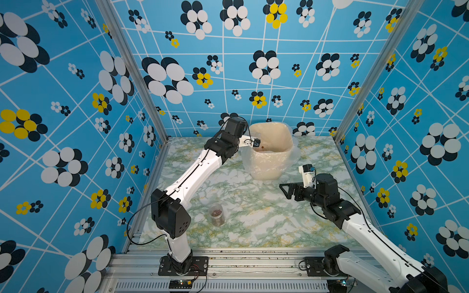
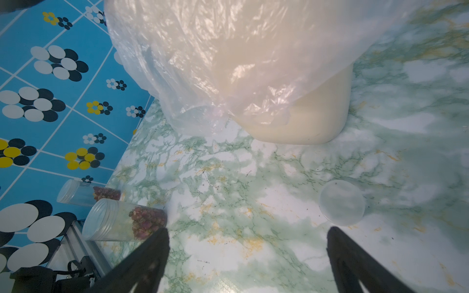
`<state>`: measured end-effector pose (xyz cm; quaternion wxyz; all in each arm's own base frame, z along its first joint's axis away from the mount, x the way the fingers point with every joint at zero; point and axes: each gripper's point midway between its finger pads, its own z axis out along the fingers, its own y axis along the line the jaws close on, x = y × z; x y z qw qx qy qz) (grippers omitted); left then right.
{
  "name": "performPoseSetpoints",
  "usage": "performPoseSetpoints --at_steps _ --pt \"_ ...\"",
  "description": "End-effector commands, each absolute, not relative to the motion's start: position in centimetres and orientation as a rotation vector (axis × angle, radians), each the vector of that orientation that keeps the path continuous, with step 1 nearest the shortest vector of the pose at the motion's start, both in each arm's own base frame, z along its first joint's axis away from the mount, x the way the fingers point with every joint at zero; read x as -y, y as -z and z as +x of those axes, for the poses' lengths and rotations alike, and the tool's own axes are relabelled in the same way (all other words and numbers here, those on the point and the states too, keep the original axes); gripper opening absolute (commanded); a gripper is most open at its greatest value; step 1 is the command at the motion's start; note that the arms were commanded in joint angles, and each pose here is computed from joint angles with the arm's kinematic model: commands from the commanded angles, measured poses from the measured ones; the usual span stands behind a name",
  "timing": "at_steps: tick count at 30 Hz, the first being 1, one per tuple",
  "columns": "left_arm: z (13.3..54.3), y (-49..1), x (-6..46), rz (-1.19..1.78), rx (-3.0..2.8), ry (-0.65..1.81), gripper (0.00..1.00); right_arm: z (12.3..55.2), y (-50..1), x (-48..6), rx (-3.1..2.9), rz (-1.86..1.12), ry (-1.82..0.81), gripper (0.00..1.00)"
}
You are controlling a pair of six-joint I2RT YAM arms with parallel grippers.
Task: Empty the moldy dried flower tea in the jars
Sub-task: Pour the moldy dried flower tea into the trash bin.
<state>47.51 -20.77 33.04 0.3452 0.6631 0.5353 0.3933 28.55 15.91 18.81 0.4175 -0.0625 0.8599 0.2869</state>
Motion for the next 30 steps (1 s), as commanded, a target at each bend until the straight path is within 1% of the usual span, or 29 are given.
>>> performPoseSetpoints --at_steps 1,17,30 --pt "48.4 -34.3 21.4 1.738 -1.307 -1.100 0.00 28.5 -20.0 -15.9 -2.141 -0.165 -0.727 0.99" --pt "50.1 -35.8 22.8 1.733 -1.082 -1.244 0.00 28.4 -20.4 -16.2 -2.136 -0.154 -0.758 0.99" --pt "50.5 -36.2 23.3 1.748 -0.954 -1.301 0.00 28.2 -20.8 -16.5 -2.135 -0.146 -0.795 0.99"
